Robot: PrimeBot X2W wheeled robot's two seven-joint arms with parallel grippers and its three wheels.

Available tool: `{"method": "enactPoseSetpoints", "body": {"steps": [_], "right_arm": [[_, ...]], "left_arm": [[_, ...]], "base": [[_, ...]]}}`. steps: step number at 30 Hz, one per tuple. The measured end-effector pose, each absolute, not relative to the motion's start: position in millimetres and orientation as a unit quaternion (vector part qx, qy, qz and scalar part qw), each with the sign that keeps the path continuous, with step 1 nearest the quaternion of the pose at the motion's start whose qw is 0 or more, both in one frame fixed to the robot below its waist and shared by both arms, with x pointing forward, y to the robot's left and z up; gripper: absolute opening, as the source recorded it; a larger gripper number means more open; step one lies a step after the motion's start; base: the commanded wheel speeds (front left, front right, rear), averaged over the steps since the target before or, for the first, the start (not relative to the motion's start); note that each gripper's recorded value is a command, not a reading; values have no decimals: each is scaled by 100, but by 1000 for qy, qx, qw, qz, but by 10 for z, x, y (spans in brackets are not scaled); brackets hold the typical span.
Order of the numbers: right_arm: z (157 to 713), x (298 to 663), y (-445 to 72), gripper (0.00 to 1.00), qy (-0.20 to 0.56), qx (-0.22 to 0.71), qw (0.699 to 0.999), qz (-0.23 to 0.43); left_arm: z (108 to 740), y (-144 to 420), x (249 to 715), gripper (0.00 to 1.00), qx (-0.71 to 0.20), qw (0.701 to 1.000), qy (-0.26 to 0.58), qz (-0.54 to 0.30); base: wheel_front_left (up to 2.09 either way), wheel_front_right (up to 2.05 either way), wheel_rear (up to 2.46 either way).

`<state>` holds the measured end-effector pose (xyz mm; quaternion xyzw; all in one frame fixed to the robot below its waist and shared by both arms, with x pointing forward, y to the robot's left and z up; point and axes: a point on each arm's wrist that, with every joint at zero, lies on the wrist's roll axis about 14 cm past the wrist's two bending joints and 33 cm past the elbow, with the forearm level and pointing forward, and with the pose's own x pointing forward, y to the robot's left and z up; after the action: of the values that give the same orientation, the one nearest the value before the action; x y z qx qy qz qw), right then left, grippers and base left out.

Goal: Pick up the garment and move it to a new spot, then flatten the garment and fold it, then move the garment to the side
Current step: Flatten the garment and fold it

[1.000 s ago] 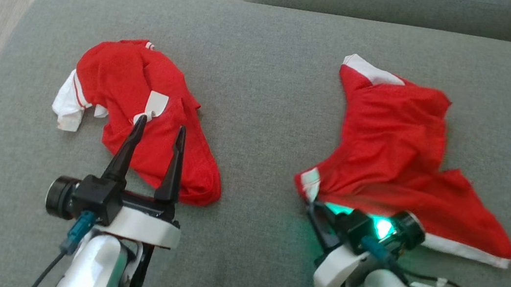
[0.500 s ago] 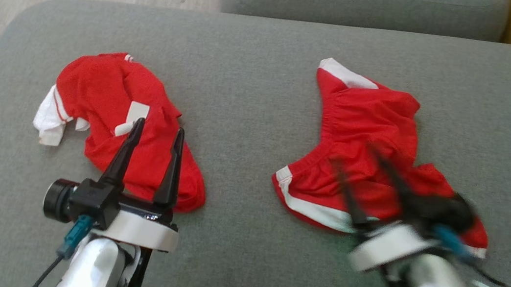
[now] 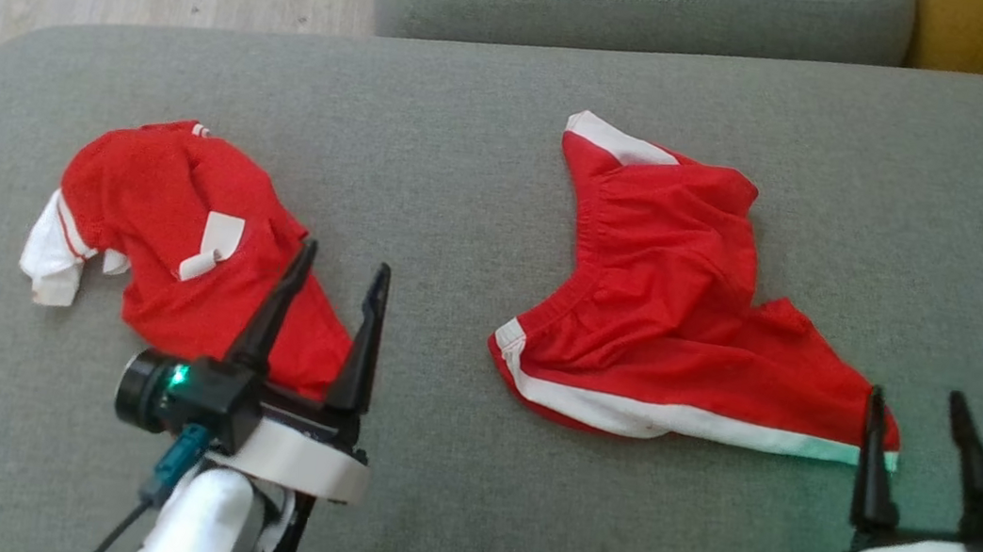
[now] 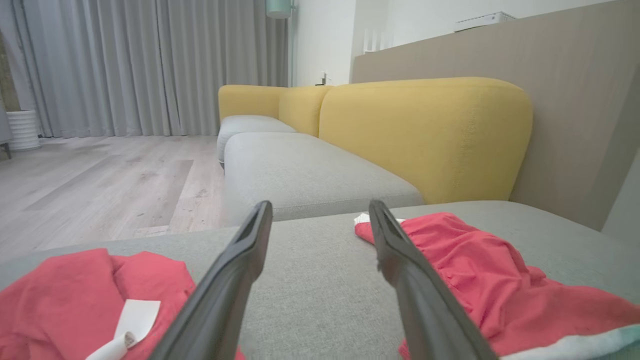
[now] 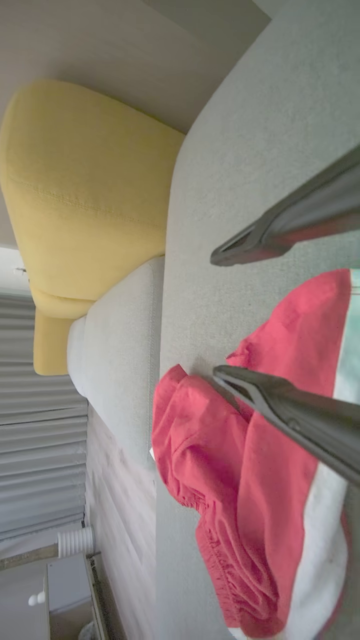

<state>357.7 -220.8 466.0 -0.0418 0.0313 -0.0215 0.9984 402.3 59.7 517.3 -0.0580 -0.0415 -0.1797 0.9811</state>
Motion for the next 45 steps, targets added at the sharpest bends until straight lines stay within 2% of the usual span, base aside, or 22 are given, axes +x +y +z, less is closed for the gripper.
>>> {"method": "enactPoseSetpoints", "body": {"steps": [9, 14, 18, 24, 29, 37, 38, 39, 40, 45], "right_arm": [[4585, 3536, -2232, 100, 41, -14, 999, -33], [4518, 3571, -2251, 100, 51, -8, 998, -37], [4412, 3535, -2309, 100, 68, -4, 997, -47], [4368, 3580, -2355, 100, 74, -1, 996, -55], [4325, 3565, -2403, 100, 82, 2, 995, -64], [4278, 3504, -2456, 100, 91, 5, 993, -74], [4274, 3497, -2459, 100, 91, 5, 993, -75], [4269, 3489, -2462, 100, 92, 5, 993, -75], [4260, 3480, -2464, 100, 94, 6, 993, -76], [4084, 3402, -2470, 100, 125, -1, 989, -76]], "left_arm": [[4982, 273, 3999, 100, -48, 969, -14, -240], [4627, -117, 3910, 100, -9, 944, 54, -324], [4373, -225, 3914, 100, 42, 925, 98, -364], [4109, -284, 4023, 100, 98, 901, 142, -399], [3980, -357, 4052, 100, 108, 885, 163, -422], [3911, -357, 4144, 100, 117, 879, 175, -428], [3898, -373, 4128, 96, 117, 877, 177, -431], [3894, -391, 4112, 45, 114, 875, 180, -434], [3898, -408, 4100, 1, 110, 875, 180, -436], [3984, -441, 4112, 0, 95, 879, 160, -439]], "base": [[0, 0, 0], [0, 0, 0], [0, 0, 0], [0, 0, 0], [0, 0, 0], [0, 0, 0], [0, 0, 0], [0, 0, 0], [0, 0, 0], [0, 0, 0]]}}
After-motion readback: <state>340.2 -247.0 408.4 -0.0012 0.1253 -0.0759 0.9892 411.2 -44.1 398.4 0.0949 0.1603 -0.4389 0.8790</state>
